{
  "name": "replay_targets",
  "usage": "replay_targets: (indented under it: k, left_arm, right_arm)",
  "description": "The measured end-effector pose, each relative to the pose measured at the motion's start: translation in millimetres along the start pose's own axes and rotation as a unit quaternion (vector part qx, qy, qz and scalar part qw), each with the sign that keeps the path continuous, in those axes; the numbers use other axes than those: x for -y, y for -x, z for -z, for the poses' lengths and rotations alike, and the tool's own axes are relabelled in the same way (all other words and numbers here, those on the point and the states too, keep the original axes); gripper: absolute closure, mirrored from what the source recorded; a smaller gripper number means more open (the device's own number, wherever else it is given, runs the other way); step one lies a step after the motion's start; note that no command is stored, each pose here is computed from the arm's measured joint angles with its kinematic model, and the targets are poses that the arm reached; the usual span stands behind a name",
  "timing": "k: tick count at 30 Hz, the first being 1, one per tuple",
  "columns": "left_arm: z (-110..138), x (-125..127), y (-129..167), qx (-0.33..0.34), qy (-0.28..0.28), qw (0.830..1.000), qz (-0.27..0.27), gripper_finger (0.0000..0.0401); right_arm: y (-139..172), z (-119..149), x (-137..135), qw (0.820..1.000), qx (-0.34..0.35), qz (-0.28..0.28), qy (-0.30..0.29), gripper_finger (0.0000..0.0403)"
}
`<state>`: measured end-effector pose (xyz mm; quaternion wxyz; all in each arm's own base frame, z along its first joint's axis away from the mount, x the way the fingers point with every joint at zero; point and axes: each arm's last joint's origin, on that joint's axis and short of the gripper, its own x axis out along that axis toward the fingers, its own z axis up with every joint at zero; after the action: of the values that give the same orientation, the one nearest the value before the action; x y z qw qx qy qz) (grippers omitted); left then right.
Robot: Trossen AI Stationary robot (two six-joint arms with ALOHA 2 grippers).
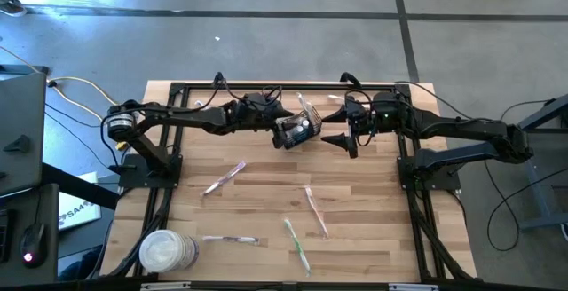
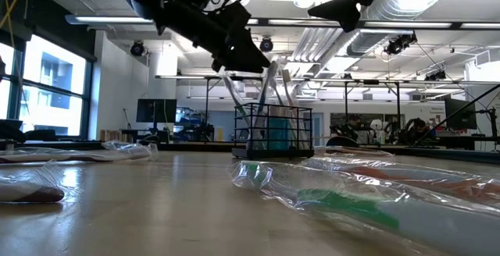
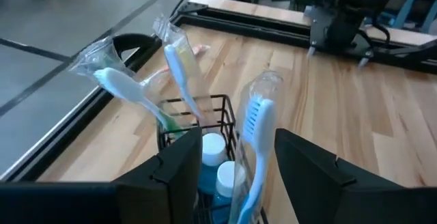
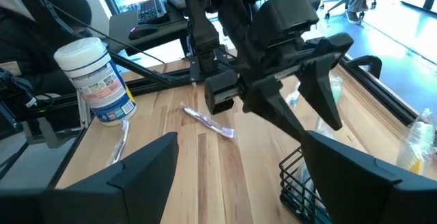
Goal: Pick & Place toothbrushing station
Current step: Put the right blue toothbrush into the mesh organizer, then put the top orange toothbrush into the mesh organizer
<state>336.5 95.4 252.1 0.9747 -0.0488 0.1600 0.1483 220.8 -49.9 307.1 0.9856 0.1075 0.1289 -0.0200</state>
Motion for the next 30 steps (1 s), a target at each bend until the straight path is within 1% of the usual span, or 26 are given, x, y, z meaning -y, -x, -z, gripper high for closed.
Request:
replay_targets:
  k: [3, 6, 8, 10, 12, 15, 17, 20, 24, 28, 30]
  left_arm:
    - [-4.3, 0.2, 2.7, -0.007, -0.003, 1.0, -0.001, 0.0217]
    - [-12.7, 0.5, 9.2, 0.005, -0.007, 1.0, -0.001, 0.0217]
    - [-20.6, 0.2, 16.3, 0.025, -0.014, 1.0, -0.01, 0.0217]
    - [-27.5, -0.8, 27.5, 0.03, -0.016, 0.999, -0.031, 0.0217]
    - [-34.4, -2.7, 38.8, 0.037, -0.027, 0.997, -0.067, 0.0217]
    - [-40.0, -5.5, 57.8, 0.025, -0.045, 0.993, -0.111, 0.0217]
    - [-43.4, -6.3, 68.2, 0.021, -0.049, 0.991, -0.125, 0.0217]
    - [-45.1, -6.0, 80.7, 0.009, -0.05, 0.991, -0.124, 0.0217]
    - [-43.0, -5.0, 96.0, -0.022, -0.051, 0.993, -0.1, 0.0217]
    - [-41.0, -4.2, 112.2, -0.047, -0.015, 0.995, -0.081, 0.0217]
    - [-39.4, -3.2, 120.9, -0.062, 0.005, 0.996, -0.061, 0.0217]
  right_arm:
    - [0.0, 0.3, -0.1, 1.0, -0.002, -0.002, 0.0, 0.01]
    - [0.0, 0.4, -0.1, 1.0, -0.002, -0.002, -0.001, 0.01]
    - [0.0, 0.4, -0.1, 1.0, -0.002, -0.002, 0.0, 0.01]
    - [0.0, 0.4, -0.1, 1.0, -0.002, -0.002, -0.001, 0.01]
    - [0.0, 0.5, 0.0, 1.0, -0.003, -0.002, -0.001, 0.01]
    - [0.0, 0.5, 0.0, 1.0, -0.003, -0.002, -0.001, 0.01]
    - [0.0, 0.5, 0.0, 1.0, -0.003, -0.002, -0.001, 0.01]
    - [-0.1, 0.6, -0.3, 1.0, -0.003, -0.003, -0.002, 0.01]
    - [-0.5, 3.4, -2.5, 1.0, -0.017, -0.01, -0.006, 0.01]
    - [8.5, 6.7, -7.3, 0.999, -0.041, -0.024, -0.021, 0.01]
    - [14.4, 5.6, -9.5, 0.998, -0.044, -0.032, -0.034, 0.01]
